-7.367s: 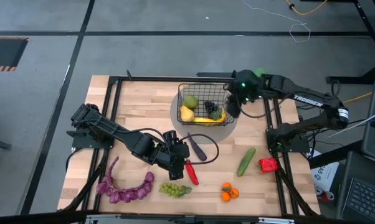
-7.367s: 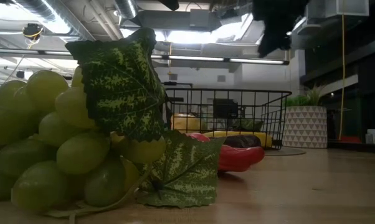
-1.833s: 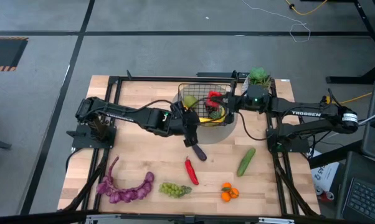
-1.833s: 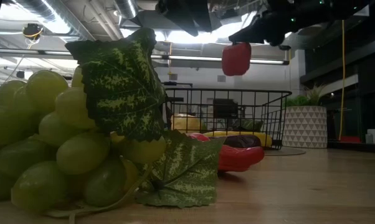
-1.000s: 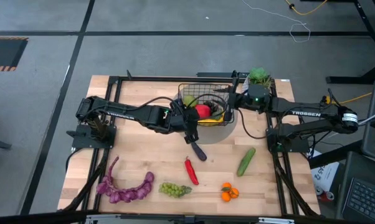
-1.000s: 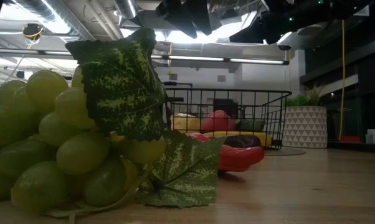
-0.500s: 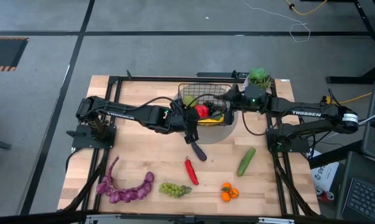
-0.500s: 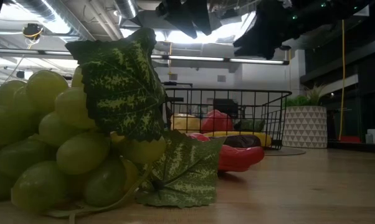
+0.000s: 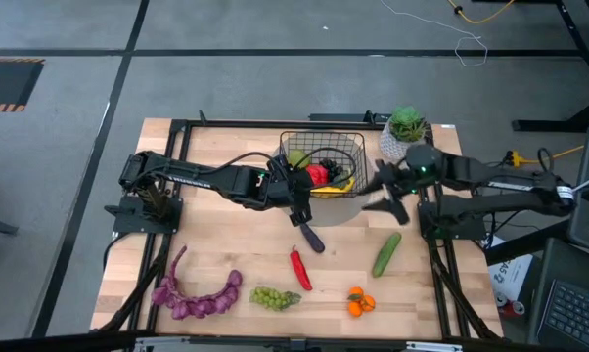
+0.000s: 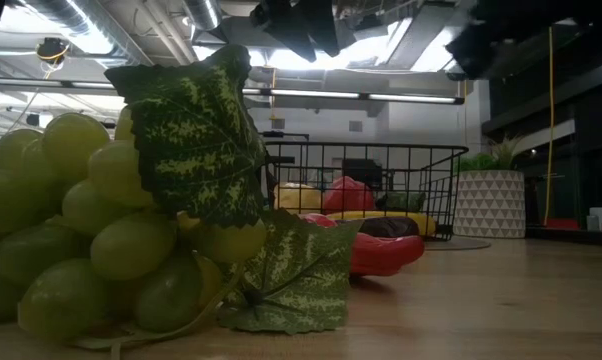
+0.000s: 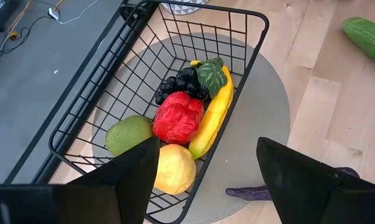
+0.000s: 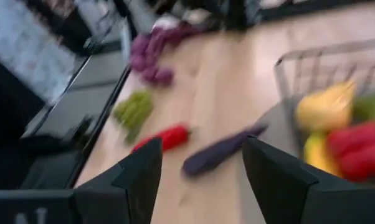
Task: Build produce basket
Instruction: Put the green cucumber into the black wire basket
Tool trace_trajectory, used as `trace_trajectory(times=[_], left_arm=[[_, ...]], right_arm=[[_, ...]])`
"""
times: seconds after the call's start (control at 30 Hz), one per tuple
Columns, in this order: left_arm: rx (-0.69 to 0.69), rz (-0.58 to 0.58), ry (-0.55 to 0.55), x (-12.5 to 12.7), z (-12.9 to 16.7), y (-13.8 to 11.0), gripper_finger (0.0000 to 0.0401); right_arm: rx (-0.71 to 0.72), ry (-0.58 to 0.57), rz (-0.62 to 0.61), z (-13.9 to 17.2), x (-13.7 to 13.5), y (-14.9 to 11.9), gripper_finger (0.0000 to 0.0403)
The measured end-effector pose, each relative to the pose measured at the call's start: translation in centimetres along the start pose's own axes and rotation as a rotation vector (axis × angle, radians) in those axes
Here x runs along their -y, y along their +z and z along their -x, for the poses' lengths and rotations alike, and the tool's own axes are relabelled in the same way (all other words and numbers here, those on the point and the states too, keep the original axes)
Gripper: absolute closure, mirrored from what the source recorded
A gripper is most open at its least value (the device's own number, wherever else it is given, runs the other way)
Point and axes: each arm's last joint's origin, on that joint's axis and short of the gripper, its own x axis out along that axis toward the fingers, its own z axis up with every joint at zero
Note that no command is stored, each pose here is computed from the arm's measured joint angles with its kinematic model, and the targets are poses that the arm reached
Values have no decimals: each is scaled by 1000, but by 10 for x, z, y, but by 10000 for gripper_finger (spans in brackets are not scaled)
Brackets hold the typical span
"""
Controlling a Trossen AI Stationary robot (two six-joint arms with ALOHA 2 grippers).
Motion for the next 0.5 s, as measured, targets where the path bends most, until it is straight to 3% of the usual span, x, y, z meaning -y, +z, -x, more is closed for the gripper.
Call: trace_trajectory(times=[0.23,0.5], left_arm=[[0,0,0,0,0,0,137],[0,0,0,0,0,0,137]], right_arm=[[-289,88,-78,10,-30,-33,181],[-531,-126,-236,16,-41,-59,181]])
